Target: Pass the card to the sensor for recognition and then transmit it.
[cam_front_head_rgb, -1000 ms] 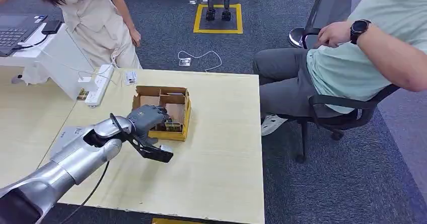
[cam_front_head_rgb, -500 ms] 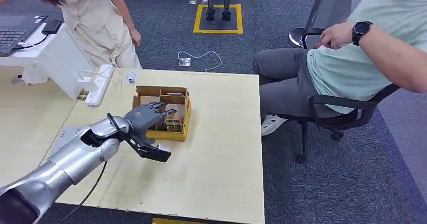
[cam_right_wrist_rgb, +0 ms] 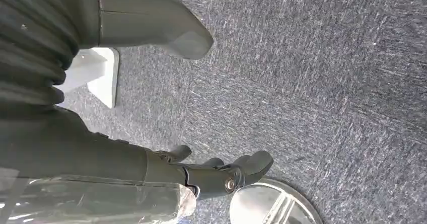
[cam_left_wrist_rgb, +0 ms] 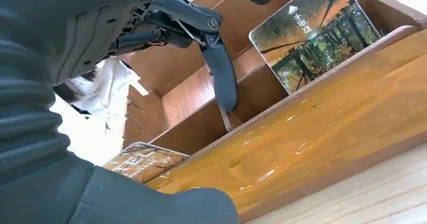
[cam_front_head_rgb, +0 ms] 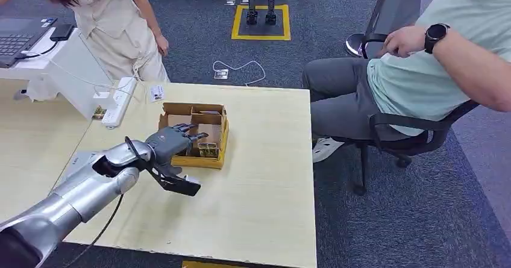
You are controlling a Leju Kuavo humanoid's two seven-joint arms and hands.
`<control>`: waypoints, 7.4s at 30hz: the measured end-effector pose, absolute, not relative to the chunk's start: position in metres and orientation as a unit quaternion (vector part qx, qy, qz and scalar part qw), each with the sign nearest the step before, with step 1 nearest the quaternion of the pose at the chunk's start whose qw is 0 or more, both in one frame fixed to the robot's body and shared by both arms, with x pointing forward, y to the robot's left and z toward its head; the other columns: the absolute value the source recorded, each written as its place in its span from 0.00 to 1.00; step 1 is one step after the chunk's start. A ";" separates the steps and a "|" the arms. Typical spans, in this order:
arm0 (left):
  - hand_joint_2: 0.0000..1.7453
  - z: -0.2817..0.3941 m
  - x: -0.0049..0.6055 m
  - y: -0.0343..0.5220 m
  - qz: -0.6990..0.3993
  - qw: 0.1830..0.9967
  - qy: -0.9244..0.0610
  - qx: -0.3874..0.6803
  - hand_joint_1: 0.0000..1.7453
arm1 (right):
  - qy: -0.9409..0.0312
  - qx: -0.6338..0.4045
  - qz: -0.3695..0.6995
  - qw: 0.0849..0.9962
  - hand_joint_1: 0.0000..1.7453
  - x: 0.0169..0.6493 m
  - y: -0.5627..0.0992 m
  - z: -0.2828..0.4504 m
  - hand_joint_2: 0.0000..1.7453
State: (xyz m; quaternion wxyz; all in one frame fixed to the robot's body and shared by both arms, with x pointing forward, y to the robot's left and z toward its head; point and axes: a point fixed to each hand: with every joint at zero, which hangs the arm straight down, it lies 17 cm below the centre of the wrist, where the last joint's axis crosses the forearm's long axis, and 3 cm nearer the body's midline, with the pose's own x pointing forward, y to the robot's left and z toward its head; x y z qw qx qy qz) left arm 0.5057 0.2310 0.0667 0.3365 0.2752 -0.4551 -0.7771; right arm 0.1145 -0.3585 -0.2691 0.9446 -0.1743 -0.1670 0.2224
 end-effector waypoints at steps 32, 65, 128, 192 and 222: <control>1.00 0.131 0.527 0.239 -0.746 0.334 -0.495 0.295 0.00 | -0.165 -0.176 0.212 0.947 0.00 0.112 -0.360 -0.269 1.00; 1.00 0.150 0.544 0.306 -0.759 0.333 -0.439 0.347 0.00 | -0.164 -0.177 0.216 0.946 0.00 0.111 -0.361 -0.269 1.00; 1.00 0.049 0.477 0.366 -0.808 0.315 -0.350 0.354 0.00 | -0.163 -0.181 0.205 0.948 0.00 0.111 -0.363 -0.269 1.00; 1.00 0.050 0.479 0.300 -0.741 0.383 -0.464 0.298 0.00 | -0.163 -0.181 0.212 0.946 0.00 0.112 -0.361 -0.269 1.00; 1.00 0.055 0.473 0.277 -0.720 0.398 -0.496 0.279 0.00 | -0.161 -0.182 0.208 0.947 0.00 0.111 -0.362 -0.269 1.00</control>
